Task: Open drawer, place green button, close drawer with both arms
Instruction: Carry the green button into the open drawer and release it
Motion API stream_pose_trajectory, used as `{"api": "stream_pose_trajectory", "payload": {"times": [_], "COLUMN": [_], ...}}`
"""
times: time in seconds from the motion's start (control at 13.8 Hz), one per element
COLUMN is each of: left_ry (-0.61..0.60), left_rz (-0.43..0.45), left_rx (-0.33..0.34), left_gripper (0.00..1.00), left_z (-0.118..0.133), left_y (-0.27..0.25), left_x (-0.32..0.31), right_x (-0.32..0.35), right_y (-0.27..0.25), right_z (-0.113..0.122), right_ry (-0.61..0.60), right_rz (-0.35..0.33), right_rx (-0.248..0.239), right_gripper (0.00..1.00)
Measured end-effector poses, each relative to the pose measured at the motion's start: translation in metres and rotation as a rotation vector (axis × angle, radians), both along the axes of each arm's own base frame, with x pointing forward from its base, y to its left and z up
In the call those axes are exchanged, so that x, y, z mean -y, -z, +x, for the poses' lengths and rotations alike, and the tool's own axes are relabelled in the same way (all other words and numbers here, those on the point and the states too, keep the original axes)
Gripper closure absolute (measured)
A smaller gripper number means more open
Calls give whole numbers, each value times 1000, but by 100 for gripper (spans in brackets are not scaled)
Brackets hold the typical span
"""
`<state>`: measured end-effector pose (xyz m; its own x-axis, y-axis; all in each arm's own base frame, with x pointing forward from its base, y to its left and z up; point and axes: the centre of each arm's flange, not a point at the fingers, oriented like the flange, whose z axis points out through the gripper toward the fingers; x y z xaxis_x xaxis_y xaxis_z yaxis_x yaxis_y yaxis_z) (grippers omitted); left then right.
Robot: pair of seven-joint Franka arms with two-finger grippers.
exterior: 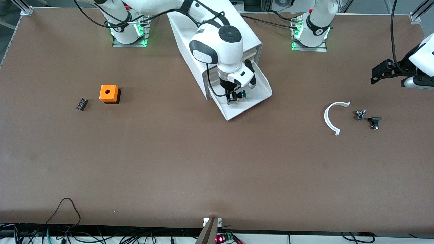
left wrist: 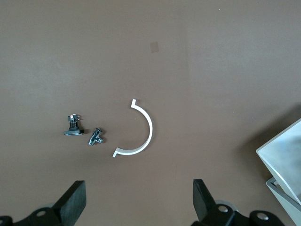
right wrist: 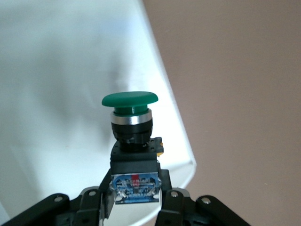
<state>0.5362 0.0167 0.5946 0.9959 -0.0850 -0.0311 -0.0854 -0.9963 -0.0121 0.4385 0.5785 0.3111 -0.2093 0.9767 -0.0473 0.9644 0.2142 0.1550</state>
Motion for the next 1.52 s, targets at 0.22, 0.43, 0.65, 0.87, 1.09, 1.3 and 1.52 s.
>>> {"api": "stream_pose_trajectory", "payload": {"times": [0.22, 0.43, 0.65, 0.87, 1.09, 1.3, 1.52], "left_ry": [1, 2, 2, 2, 2, 2, 2], "left_rz": [0, 0, 0, 0, 0, 0, 0], "left_rx": [0, 0, 0, 1, 2, 2, 1], "left_gripper": [0, 0, 0, 0, 0, 0, 0], "left_z": [0, 0, 0, 0, 0, 0, 1], "left_y": [0, 0, 0, -1, -2, -2, -1], "left_x": [1, 1, 1, 1, 1, 1, 1], "right_x": [-4, -11, -16, -21, -23, -24, -27], "right_y": [5, 7, 12, 18, 28, 34, 24], "right_z": [-14, -22, -25, -31, -33, -32, -26], "right_ry": [-77, -95, -101, -113, -108, -32, 50], "right_rz": [-58, -66, -57, -48, -51, -36, -4], "right_rx": [-22, -23, -26, -28, -39, -41, -29], "right_gripper": [59, 59, 59, 59, 57, 43, 15]}}
